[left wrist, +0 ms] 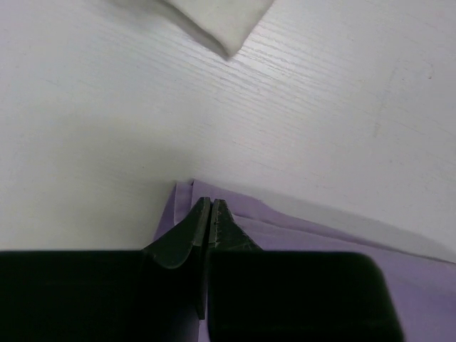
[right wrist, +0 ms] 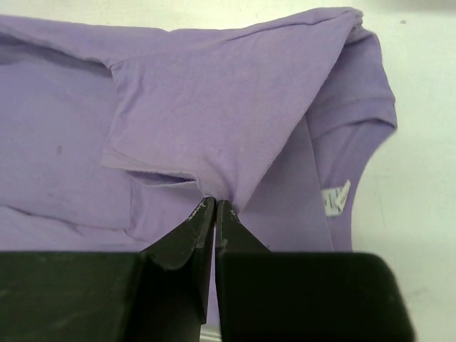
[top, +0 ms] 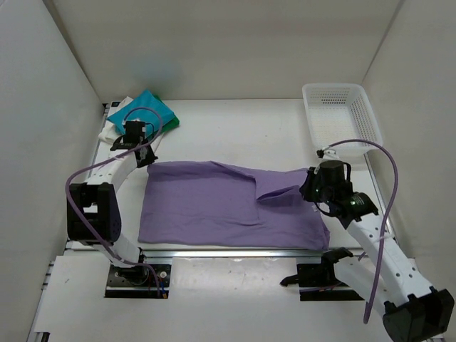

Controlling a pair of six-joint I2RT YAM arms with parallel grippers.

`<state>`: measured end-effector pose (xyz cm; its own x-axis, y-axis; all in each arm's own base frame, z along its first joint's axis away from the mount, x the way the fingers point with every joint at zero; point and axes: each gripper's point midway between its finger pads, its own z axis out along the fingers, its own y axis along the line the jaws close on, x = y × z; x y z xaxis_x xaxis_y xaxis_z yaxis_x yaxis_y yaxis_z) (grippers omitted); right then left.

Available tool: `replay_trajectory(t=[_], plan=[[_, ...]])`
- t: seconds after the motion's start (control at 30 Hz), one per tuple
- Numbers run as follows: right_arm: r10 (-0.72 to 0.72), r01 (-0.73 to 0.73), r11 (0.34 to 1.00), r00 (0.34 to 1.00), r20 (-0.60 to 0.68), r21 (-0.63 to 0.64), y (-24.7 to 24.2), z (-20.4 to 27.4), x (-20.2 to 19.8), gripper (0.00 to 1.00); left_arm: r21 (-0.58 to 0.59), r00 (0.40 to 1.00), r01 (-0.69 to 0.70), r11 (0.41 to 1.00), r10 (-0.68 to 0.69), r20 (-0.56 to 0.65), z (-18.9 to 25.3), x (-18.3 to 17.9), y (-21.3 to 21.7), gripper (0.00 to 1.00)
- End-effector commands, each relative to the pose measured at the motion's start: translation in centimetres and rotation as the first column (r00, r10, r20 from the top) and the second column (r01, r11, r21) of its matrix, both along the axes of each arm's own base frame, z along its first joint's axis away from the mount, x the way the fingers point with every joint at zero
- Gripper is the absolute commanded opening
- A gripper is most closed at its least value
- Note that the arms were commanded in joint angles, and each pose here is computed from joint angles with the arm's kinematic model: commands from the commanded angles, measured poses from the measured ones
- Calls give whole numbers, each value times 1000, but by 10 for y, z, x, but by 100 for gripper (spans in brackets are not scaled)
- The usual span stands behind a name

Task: Fold and stack the t-shirts
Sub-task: Fold the other side of the tshirt into a rectangle

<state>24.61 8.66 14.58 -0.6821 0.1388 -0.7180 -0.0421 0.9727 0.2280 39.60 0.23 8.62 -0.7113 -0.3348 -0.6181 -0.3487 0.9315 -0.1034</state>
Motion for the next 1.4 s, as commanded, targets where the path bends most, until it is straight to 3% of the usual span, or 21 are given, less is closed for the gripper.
replay_trajectory(t=[0.0,0.47,0.83,0.97,1.03,1.13,1.2,1.37], plan=[[-38,38,999,998,-43,1,-11,-8,-24,0,20,995,-19,1000,17,102,33,0,5,0],[-72,73,997,993,-96,14,-9,15,-68,0,98,993,-59,993,48,109,34,-40,21,0],[-147,120,985,960,-238,-125,-48,-2,-99,0,149,996,-75,986,65,69,18,-67,28,0],[-105,88,993,962,-253,-76,-43,-9,-104,4,149,997,-76,986,79,-18,3,-81,32,10],[-100,85,994,963,-248,-72,-43,-11,-107,7,133,996,-77,988,83,-39,-2,-86,33,19],[-87,67,994,962,-257,-84,-41,-14,-111,21,109,995,-99,989,101,-10,3,-87,34,38],[-89,66,993,960,-265,-96,-41,-14,-115,27,107,995,-101,989,101,5,7,-85,33,41],[-77,53,992,971,-225,-111,-35,-4,-105,28,33,991,-97,995,94,98,35,-68,20,36]])
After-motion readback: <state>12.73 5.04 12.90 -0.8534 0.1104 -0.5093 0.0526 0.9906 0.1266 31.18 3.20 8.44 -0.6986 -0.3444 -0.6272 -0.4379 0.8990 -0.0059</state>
